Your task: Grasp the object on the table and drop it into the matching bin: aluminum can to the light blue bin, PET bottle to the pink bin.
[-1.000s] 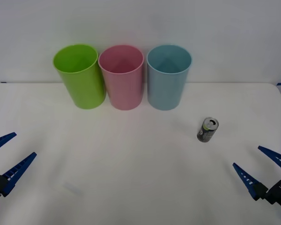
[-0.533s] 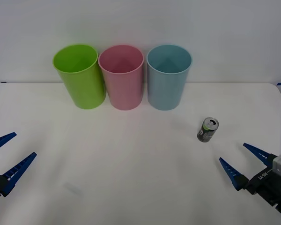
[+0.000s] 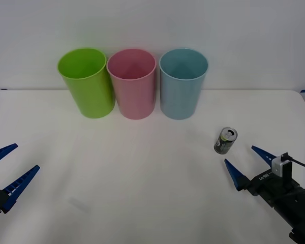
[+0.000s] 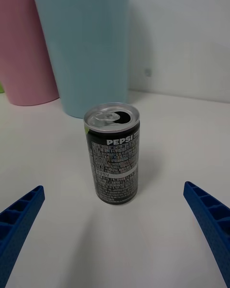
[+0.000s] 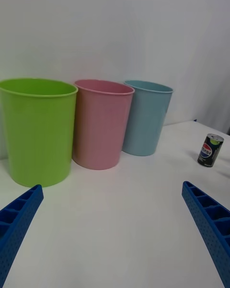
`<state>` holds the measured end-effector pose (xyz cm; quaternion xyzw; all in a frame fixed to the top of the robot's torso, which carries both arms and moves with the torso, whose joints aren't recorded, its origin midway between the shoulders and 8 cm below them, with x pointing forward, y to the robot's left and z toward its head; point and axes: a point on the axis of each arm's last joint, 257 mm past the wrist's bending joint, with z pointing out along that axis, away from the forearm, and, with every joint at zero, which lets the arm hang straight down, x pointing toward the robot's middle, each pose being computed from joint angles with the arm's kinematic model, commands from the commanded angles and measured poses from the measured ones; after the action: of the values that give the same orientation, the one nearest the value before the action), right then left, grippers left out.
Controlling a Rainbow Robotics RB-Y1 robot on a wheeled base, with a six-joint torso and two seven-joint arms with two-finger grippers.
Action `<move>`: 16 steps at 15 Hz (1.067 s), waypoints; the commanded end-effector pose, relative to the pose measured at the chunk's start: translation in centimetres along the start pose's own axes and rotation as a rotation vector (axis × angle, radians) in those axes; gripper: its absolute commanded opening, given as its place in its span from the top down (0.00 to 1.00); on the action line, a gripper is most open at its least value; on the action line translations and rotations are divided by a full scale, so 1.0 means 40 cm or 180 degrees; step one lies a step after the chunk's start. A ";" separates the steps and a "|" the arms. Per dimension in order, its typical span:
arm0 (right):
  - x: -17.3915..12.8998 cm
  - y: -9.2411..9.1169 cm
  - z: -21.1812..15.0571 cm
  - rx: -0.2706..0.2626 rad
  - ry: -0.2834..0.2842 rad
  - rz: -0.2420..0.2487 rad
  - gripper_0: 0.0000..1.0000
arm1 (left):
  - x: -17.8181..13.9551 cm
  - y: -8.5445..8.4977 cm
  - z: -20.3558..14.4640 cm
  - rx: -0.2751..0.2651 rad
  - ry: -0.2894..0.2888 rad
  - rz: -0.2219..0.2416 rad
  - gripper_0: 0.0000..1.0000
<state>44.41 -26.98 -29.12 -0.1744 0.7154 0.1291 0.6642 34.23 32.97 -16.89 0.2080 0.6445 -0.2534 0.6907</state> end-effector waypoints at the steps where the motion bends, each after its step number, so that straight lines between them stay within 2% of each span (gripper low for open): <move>1: 0.014 0.005 0.044 -0.0010 0.0015 0.0029 0.00 | 0.000 0.000 0.000 0.0000 0.0000 0.0000 0.00; 16: 0.015 0.011 0.229 0.0029 0.0015 0.0061 0.00 | 0.000 0.000 0.000 0.0000 0.0000 0.0000 0.00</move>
<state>52.30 -22.90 -30.59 -0.1652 0.7196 0.1323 0.6614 34.22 32.97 -16.89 0.2079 0.6446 -0.2534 0.6907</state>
